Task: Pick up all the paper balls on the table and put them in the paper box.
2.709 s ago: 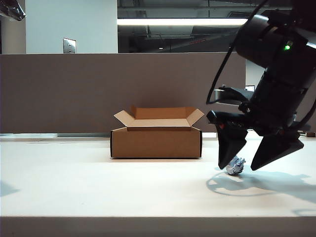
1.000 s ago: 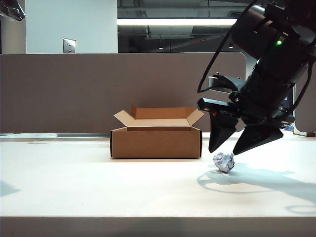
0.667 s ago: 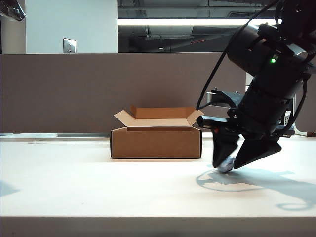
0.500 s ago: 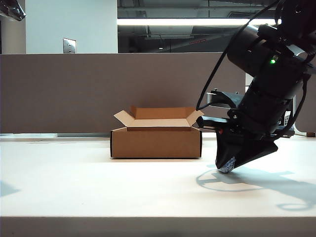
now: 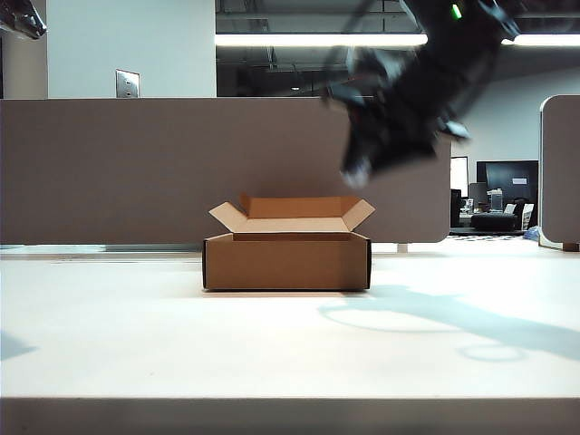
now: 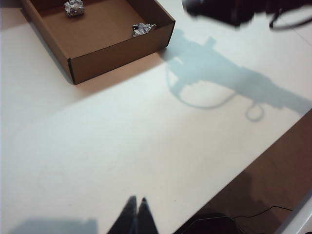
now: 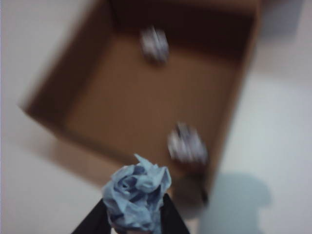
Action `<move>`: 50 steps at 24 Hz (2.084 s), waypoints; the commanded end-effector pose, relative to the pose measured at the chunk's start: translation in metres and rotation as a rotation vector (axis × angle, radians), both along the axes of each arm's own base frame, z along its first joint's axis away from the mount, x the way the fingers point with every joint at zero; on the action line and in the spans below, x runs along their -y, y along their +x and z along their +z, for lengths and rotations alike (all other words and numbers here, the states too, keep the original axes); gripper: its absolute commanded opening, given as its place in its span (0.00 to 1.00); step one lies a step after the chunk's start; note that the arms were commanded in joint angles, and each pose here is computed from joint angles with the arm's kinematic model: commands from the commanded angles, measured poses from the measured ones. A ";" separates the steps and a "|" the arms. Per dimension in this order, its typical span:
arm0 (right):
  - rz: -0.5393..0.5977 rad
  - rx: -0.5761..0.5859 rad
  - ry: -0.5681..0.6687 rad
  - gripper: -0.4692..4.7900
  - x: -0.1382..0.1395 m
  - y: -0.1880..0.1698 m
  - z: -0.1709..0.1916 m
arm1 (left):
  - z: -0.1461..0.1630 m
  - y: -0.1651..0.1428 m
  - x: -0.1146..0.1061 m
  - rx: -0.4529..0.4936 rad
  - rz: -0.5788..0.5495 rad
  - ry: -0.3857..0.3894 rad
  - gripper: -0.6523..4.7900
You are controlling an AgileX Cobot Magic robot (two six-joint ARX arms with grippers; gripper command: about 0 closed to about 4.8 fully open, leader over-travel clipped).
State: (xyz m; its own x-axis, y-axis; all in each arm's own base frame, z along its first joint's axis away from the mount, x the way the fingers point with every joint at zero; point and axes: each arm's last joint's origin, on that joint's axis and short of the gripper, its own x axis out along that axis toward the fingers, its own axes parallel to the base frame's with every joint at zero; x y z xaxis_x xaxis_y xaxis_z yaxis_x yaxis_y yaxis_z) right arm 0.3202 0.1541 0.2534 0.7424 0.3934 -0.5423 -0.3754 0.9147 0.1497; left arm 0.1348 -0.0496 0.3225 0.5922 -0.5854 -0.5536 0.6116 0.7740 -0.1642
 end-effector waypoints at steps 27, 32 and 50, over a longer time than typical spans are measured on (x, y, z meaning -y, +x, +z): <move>0.047 0.126 -0.004 0.70 0.012 -0.004 0.162 | 0.010 -0.014 -0.010 0.127 0.175 0.079 0.11; 0.045 0.191 0.023 0.64 0.042 -0.072 0.198 | 0.022 -0.047 -0.020 0.265 0.212 0.049 0.11; -0.199 0.408 -0.151 0.33 0.140 -0.272 0.107 | -0.014 -0.068 -0.027 0.445 0.266 -0.010 0.11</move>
State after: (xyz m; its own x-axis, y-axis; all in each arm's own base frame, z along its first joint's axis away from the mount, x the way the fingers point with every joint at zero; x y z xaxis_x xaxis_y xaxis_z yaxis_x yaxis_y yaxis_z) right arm 0.0486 0.0138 0.3622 0.9545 0.1576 -0.2534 -0.1923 0.9742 -0.1185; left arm 0.0628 -0.0219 0.3122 0.8891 -0.4015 -0.2198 0.4227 0.9044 0.0578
